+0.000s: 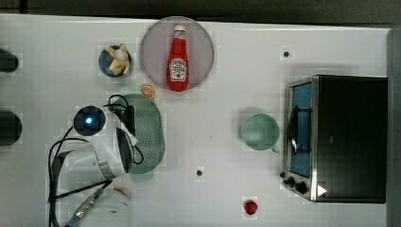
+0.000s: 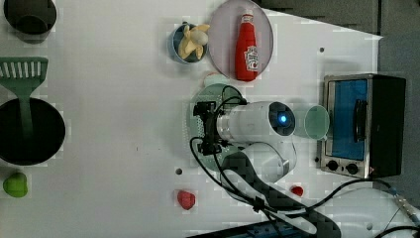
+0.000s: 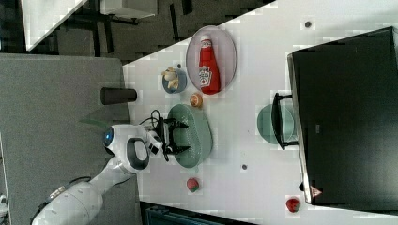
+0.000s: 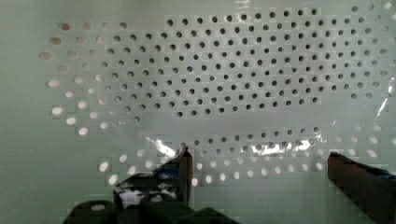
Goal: Drag strainer right to left.
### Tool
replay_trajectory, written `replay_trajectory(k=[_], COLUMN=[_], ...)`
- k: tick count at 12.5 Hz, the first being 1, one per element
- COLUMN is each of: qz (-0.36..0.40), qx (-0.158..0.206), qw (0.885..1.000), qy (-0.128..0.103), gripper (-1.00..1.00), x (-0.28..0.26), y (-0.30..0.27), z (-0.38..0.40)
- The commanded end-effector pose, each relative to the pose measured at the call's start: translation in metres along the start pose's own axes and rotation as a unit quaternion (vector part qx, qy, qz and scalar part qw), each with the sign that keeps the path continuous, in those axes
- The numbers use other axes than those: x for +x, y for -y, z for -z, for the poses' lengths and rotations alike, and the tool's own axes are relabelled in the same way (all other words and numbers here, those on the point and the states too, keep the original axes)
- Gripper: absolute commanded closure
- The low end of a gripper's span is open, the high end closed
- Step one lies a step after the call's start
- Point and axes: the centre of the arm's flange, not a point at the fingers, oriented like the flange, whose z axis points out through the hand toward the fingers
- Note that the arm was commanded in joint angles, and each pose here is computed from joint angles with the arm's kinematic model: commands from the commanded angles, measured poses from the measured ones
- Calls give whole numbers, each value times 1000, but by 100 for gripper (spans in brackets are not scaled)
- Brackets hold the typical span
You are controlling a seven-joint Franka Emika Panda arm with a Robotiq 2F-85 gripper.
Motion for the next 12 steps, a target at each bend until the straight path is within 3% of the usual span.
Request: replay_trajectory(k=[1, 6, 12], qz=[-23, -18, -24], qx=[2, 6, 6], qw=[1000, 1000, 999], qy=[11, 17, 45], gripper=[-100, -100, -100], x=[-53, -96, -135], y=[-2, -3, -1], z=[-4, -7, -10])
